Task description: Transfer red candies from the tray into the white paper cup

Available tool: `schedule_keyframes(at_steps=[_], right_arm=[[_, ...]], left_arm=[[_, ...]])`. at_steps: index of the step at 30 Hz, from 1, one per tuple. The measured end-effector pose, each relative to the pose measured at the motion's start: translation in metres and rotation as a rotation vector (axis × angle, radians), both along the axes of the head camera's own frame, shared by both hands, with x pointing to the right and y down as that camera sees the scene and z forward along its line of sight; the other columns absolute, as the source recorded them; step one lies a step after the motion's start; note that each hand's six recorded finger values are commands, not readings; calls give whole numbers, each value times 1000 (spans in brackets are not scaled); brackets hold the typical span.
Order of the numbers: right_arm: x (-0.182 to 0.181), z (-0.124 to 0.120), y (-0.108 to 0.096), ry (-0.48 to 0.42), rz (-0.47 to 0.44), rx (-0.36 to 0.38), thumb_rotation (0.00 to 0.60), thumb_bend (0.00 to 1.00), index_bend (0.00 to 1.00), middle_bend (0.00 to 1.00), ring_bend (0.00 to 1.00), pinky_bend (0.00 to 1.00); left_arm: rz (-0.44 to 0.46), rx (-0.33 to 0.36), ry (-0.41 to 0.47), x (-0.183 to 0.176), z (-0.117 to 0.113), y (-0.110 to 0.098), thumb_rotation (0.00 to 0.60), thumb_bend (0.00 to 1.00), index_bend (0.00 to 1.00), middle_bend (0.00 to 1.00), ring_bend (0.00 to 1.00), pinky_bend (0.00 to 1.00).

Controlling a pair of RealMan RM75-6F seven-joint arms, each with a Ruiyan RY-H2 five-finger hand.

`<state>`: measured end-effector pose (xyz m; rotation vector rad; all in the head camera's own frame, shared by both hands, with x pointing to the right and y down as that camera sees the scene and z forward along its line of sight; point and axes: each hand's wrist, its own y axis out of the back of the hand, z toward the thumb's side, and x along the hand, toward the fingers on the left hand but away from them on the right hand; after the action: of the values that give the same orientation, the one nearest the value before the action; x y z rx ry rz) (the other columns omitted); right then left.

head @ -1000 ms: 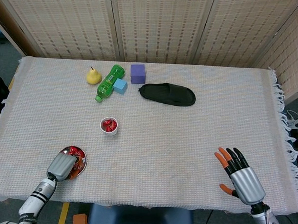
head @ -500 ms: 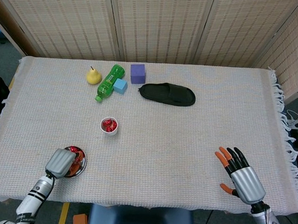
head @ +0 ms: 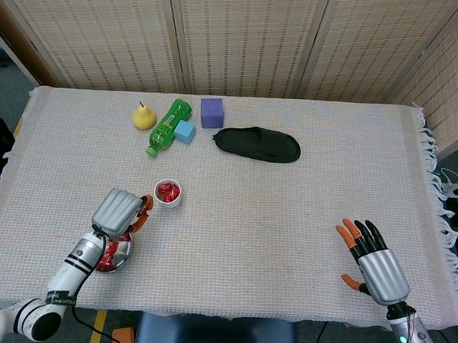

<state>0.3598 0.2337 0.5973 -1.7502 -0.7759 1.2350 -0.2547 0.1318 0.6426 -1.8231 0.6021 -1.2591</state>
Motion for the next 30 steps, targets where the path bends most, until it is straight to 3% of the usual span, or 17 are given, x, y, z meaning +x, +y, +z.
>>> schedule_keyframes(at_steps=[6,16,27,30], right_arm=[[3,5,-3,17,14,-14,600,0,0,0,0,0],[9,4,-7,31,41,-2,600,0,0,0,0,0],[10,4,-8,38,45,0,600,0,0,0,0,0],[10,2,-7,35,44,6,600,0,0,0,0,0]], left_arm=[[44,7,-23,30,13,-20,600,446,509,982,1000,1000],[53,13,-63,50,37,-44,600,446,501,981,1000,1000],[41,-4,-87,50,53,-48,600,438,182,980,1000,1000],[33,-9,-67,50,50,-47,600,432,156,980,1000,1000]])
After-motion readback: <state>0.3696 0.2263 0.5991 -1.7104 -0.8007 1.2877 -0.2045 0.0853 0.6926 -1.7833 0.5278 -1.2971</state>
